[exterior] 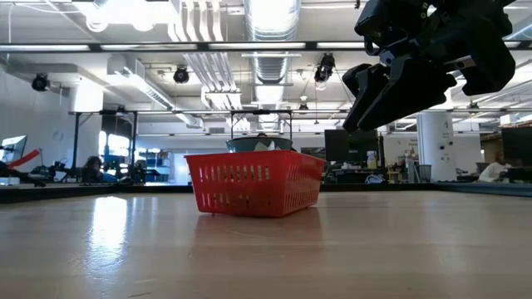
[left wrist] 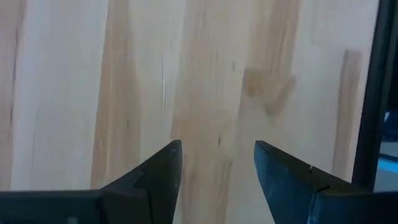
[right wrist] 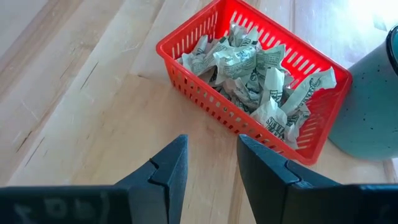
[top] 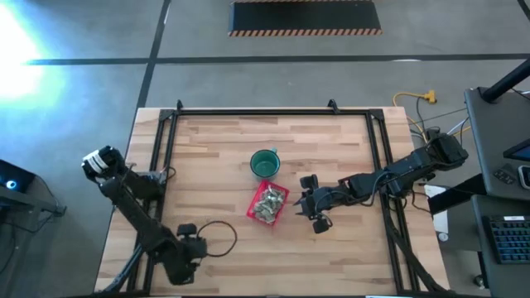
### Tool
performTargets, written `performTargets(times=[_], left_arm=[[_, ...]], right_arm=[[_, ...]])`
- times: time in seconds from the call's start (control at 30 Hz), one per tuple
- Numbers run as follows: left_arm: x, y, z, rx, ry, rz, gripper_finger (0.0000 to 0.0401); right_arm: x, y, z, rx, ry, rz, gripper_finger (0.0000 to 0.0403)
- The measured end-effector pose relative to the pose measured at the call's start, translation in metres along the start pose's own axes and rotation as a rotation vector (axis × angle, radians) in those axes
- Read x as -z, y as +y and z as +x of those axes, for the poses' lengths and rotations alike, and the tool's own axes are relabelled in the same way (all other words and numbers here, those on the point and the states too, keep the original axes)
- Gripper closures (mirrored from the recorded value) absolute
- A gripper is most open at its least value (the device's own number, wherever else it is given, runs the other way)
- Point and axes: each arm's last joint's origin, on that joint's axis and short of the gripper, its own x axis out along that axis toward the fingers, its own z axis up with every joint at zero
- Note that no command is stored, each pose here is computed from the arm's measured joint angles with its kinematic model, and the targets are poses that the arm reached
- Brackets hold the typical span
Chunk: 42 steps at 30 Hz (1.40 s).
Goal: Pick and place items into bin
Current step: Put the light green stevia packet into the red bin
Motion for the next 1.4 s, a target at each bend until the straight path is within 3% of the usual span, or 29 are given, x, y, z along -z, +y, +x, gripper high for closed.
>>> performTargets(times=[0.37, 0.7, 1.2, 1.4], left_arm=[[0.02, 0.011, -0.003, -0.158, 0.088, 0.003, 0.0217], [0.021, 0.014, -0.003, -0.192, 0.077, 0.01, 0.0219], [0.021, 0.014, -0.002, -0.184, 0.074, 0.005, 0.0337], [0.02, 0.012, -0.002, -0.173, 0.066, 0.003, 0.0345]], right_arm=[[0.0, 0.0, 0.0, 0.0, 0.0, 0.023, 0.0275], [0.0, 0.0, 0.0, 0.0, 0.0, 0.026, 0.0275], [0.001, 0.0, 0.0, -0.001, 0.004, 0.025, 0.0275], [0.001, 0.0, 0.0, -0.001, 0.004, 0.025, 0.0275]])
